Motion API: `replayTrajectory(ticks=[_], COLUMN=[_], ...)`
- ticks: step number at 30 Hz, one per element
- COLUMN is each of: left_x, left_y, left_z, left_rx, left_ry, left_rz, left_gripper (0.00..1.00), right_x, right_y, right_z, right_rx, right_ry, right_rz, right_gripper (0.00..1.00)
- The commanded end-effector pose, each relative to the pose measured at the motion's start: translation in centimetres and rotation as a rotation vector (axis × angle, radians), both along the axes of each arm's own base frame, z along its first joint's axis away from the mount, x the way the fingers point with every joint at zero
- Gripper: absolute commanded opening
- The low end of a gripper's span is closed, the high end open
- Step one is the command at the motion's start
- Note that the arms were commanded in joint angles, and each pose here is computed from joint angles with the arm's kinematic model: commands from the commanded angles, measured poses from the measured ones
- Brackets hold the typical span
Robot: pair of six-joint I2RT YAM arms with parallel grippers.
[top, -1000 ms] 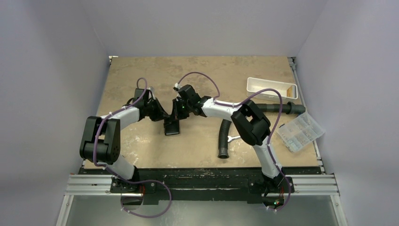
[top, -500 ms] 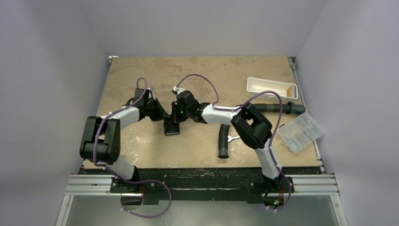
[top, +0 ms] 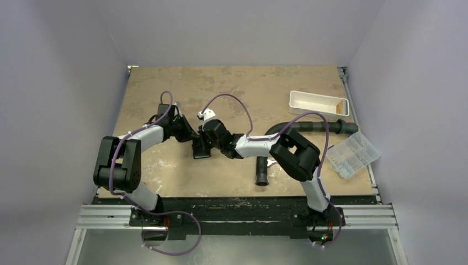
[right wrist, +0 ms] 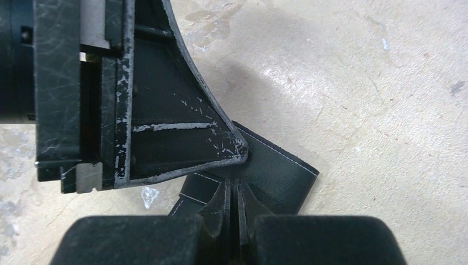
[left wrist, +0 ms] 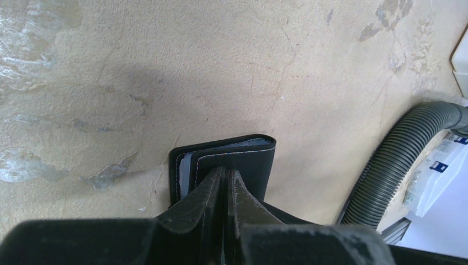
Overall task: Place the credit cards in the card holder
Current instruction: Close the card holder at the center of the board.
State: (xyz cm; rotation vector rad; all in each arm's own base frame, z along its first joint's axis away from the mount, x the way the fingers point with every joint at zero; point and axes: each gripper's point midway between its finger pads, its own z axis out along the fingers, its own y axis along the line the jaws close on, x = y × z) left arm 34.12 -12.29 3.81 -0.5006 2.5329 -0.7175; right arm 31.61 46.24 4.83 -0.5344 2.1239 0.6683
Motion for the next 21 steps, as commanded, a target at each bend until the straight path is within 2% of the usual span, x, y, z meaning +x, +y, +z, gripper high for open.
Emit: replayTrajectory(ticks=[1, 14, 21], left_x=[-0.4, -0.5, -0.6], left_y=[1.7, 1.6, 1.7], left_z=[-1.0, -1.1, -0.7], left_rx=[0.086, 0.084, 0.09], left_ry=[0.017, 0.017, 0.011], left_rz=[0.014, 0.011, 0.01], left_gripper=[0.0, 0.0, 0.0], right_x=[-2.6, -6.8, -8.8], right_y=[-3.7, -4.1, -4.0], right_z=[-5.8, -10.1, -11.3], right_rx=[-0.284, -0.532, -0.584], right_ry=[0.007, -0.105, -0.141], right_rz=[0.046, 0.096, 0.156], right_gripper=[0.0, 0.0, 0.0])
